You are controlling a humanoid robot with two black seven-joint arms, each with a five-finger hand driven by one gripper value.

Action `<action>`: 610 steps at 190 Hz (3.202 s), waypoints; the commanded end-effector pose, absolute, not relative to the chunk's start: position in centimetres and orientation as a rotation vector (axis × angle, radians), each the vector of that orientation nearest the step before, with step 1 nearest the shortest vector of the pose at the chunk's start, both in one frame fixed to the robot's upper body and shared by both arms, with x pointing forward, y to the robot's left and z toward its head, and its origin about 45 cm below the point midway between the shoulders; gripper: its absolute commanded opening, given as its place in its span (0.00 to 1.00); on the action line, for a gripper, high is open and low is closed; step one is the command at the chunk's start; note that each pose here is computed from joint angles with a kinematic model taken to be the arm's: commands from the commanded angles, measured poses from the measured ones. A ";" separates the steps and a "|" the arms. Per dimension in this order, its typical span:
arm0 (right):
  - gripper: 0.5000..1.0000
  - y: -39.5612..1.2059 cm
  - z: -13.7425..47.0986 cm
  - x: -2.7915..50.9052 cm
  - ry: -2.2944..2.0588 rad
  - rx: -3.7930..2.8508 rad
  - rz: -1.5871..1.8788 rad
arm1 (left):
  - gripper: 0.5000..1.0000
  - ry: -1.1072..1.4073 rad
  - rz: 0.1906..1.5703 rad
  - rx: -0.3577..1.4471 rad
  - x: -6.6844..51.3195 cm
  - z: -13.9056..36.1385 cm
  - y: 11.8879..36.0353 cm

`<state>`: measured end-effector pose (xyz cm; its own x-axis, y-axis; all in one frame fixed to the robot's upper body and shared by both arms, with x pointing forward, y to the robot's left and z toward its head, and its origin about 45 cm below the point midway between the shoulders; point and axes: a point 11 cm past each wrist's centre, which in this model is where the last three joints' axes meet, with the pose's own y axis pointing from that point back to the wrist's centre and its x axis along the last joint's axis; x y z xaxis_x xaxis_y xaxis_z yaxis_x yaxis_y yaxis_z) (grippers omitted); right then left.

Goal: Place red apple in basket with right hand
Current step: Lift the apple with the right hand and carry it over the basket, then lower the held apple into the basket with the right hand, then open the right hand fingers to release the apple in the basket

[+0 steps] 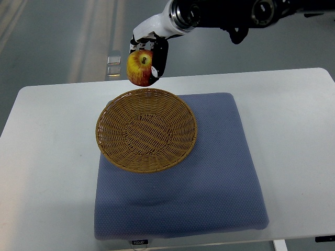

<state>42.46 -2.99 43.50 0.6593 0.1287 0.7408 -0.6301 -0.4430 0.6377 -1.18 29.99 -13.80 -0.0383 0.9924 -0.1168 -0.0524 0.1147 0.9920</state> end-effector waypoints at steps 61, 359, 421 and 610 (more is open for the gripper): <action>0.29 -3.8 36.5 43.1 -0.364 1.924 0.862 | 1.00 1.255 1.177 1.066 -1.2 -13.8 29.9; 0.36 -5.2 22.4 41.2 -0.417 2.208 0.735 | 1.00 1.276 1.163 1.096 -1.6 -13.8 30.1; 0.51 -5.9 20.8 41.1 -0.434 2.220 0.696 | 1.00 1.275 1.165 1.099 -1.6 -13.8 30.2; 0.85 -0.2 31.7 43.5 -0.539 2.497 0.598 | 1.00 1.275 1.165 1.099 -1.6 -13.8 30.2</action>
<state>42.84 -1.31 29.53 0.8067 -0.1535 0.5707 -0.4661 -0.7589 0.4547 -1.57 30.22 -13.82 -0.0385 0.9934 -0.1076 -0.0181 0.1070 0.9941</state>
